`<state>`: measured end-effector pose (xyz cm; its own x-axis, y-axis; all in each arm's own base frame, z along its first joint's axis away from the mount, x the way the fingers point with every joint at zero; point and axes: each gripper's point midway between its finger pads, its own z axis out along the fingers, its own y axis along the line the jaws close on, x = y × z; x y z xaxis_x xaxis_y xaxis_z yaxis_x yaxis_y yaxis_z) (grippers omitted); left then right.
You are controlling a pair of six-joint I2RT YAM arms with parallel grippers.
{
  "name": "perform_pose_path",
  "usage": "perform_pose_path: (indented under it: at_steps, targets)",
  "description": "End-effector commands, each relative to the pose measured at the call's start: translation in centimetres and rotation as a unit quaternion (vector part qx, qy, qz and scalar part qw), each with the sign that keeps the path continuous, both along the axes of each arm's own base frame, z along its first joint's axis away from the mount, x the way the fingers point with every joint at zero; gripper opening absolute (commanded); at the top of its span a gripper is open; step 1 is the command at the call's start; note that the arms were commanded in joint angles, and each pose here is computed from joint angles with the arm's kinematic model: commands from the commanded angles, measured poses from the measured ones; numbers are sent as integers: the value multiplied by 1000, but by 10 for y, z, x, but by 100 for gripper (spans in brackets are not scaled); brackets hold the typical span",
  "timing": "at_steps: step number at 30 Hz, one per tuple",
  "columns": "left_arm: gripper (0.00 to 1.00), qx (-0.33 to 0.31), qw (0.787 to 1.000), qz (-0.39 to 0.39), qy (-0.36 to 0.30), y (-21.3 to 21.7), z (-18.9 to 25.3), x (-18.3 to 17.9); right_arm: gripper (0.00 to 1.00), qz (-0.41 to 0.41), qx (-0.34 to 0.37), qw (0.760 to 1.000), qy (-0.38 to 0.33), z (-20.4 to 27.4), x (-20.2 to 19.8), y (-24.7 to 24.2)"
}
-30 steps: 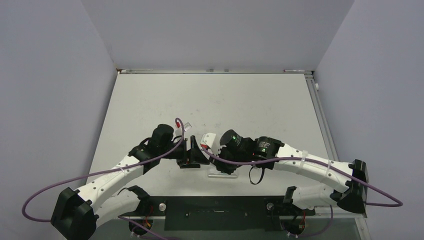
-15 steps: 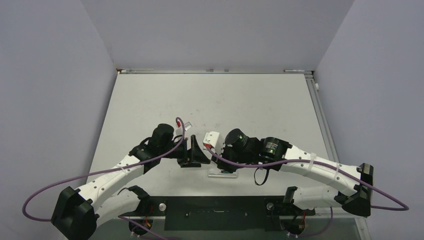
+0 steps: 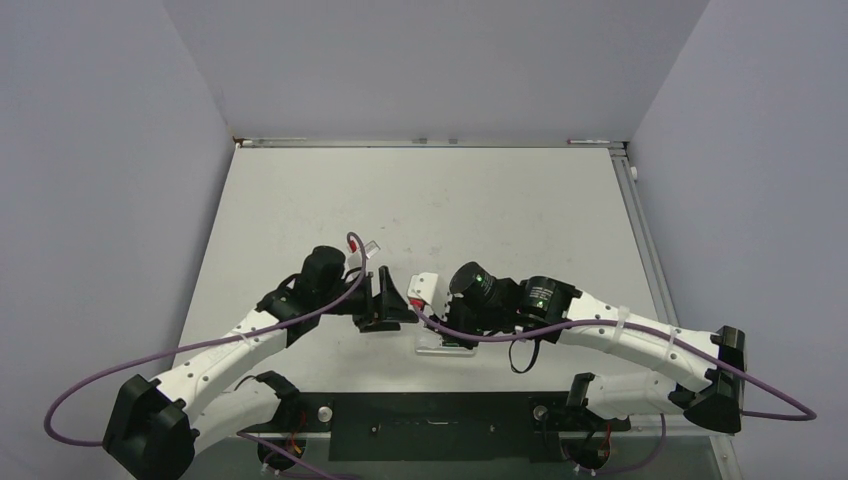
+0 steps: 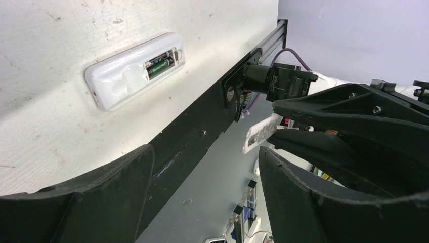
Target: Load the batteries into the remote control
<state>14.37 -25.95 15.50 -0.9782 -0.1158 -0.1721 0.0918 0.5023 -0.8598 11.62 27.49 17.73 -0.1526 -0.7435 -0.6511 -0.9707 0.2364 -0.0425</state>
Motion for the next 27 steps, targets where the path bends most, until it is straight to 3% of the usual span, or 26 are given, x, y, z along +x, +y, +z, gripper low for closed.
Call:
perform_pose_path:
  at_steps: [1,14,27]
  targets:
    - [72,-9,999,12,-46,0,21,13,8,15,-37,999,-20,-13,6,-12]
    - [72,54,998,25,-27,16,-23,9,8,79,-169,982,-18,-54,10,-48]
    - [72,87,996,22,4,17,-63,10,8,116,-199,973,-11,-77,22,-54]
